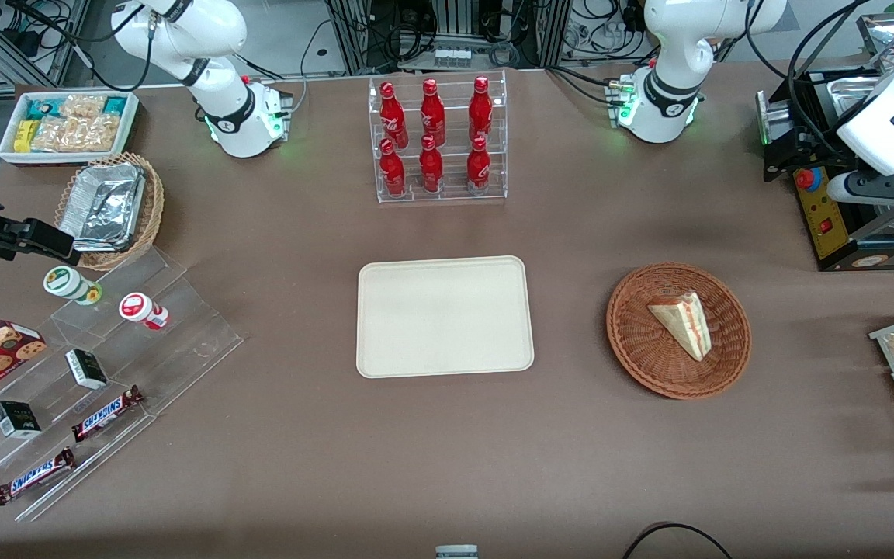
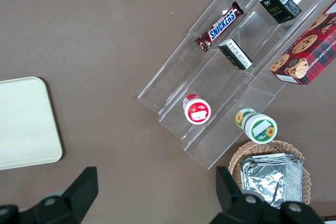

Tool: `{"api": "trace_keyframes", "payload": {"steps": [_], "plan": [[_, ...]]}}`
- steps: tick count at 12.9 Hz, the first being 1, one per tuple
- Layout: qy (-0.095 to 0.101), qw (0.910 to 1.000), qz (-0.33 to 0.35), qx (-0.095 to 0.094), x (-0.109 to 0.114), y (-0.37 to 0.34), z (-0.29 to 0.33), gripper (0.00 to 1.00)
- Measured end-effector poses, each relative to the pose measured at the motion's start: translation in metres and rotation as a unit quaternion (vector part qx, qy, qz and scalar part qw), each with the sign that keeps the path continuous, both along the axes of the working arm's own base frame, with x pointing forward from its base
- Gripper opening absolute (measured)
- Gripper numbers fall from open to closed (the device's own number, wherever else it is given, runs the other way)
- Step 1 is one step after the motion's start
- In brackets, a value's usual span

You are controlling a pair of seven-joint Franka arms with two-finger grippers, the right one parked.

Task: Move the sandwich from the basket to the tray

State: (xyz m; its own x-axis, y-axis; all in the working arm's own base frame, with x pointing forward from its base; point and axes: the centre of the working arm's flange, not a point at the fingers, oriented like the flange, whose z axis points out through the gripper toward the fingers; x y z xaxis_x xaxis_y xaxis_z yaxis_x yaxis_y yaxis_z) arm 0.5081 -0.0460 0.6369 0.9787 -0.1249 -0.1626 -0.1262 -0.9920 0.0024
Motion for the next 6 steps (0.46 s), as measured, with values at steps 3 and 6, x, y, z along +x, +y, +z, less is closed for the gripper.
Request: {"api": "trace_keyframes", "payload": {"steps": [3, 6], "plan": [[-0.002, 1.0000, -0.001, -0.001, 0.001, -0.001, 0.000, 1.00], [-0.005, 1.0000, -0.002, -0.001, 0.005, -0.001, -0.012, 1.00]]}}
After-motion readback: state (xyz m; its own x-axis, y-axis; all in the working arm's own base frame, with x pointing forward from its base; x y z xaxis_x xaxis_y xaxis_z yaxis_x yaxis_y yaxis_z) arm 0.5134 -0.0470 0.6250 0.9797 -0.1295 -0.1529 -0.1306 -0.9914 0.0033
